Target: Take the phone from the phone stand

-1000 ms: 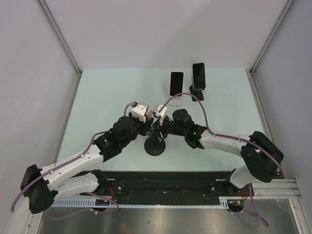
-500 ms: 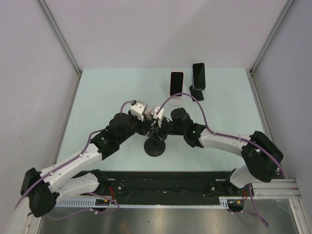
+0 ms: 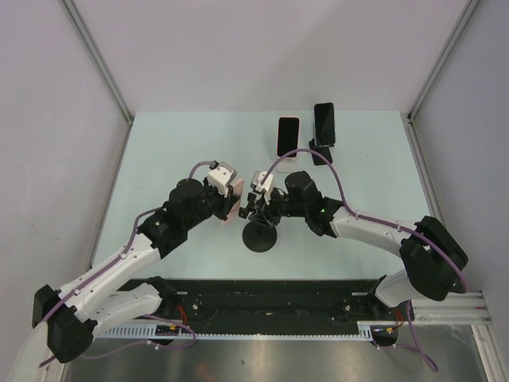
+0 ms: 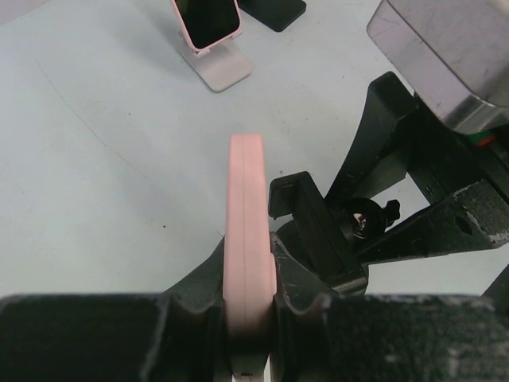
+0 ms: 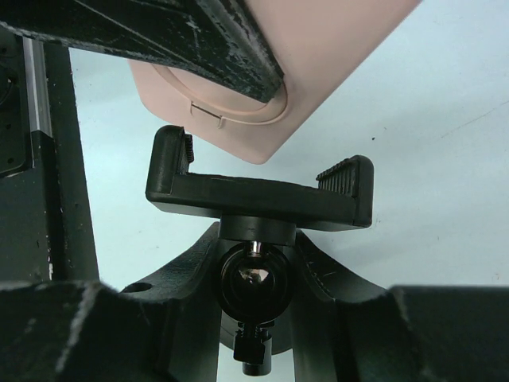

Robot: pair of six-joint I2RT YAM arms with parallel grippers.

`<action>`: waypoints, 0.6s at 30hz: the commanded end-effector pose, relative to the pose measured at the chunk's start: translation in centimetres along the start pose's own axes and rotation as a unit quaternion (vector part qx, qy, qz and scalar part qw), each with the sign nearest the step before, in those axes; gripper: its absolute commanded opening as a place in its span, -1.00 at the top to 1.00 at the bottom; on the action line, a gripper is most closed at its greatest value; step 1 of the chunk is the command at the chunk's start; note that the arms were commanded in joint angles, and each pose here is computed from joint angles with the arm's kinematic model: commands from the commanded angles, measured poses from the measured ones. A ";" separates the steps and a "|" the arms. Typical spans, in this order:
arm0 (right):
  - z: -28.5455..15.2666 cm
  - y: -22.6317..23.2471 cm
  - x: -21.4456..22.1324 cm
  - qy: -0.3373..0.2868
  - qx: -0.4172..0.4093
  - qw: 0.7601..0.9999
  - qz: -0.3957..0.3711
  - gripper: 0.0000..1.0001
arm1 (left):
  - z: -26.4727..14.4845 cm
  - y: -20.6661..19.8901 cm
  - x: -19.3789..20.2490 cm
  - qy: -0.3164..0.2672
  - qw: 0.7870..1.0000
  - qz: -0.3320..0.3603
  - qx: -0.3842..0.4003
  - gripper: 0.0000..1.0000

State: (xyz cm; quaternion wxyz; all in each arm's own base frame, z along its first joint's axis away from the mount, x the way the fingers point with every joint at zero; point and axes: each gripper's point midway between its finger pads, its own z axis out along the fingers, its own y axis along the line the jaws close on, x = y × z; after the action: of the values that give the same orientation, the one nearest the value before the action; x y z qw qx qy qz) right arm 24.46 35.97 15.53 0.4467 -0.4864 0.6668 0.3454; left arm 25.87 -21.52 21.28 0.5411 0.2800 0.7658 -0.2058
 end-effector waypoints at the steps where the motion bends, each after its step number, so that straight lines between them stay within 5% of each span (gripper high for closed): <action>1: -0.7 -0.9 -0.5 0.004 0.024 1.000 -0.004 1.00 | -1.8 -0.4 -5.4 -0.083 0.996 0.018 0.013 1.00; 10: -0.1 -3.1 -2.1 -0.030 0.074 0.997 -0.014 1.00 | -5.7 1.4 -7.5 -0.148 0.988 -0.018 -0.045 1.00; 18: 0.8 -6.3 -3.8 -0.069 0.143 0.986 -0.043 1.00 | -9.0 3.9 -8.5 -0.203 0.963 -0.131 -0.122 1.00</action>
State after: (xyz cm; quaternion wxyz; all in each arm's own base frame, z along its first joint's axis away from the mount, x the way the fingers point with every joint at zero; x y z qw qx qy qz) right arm 27.37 35.89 15.74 0.4918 -0.4525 0.6793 0.3033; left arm 23.77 -16.45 29.84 0.6554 0.1599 0.7067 -0.2132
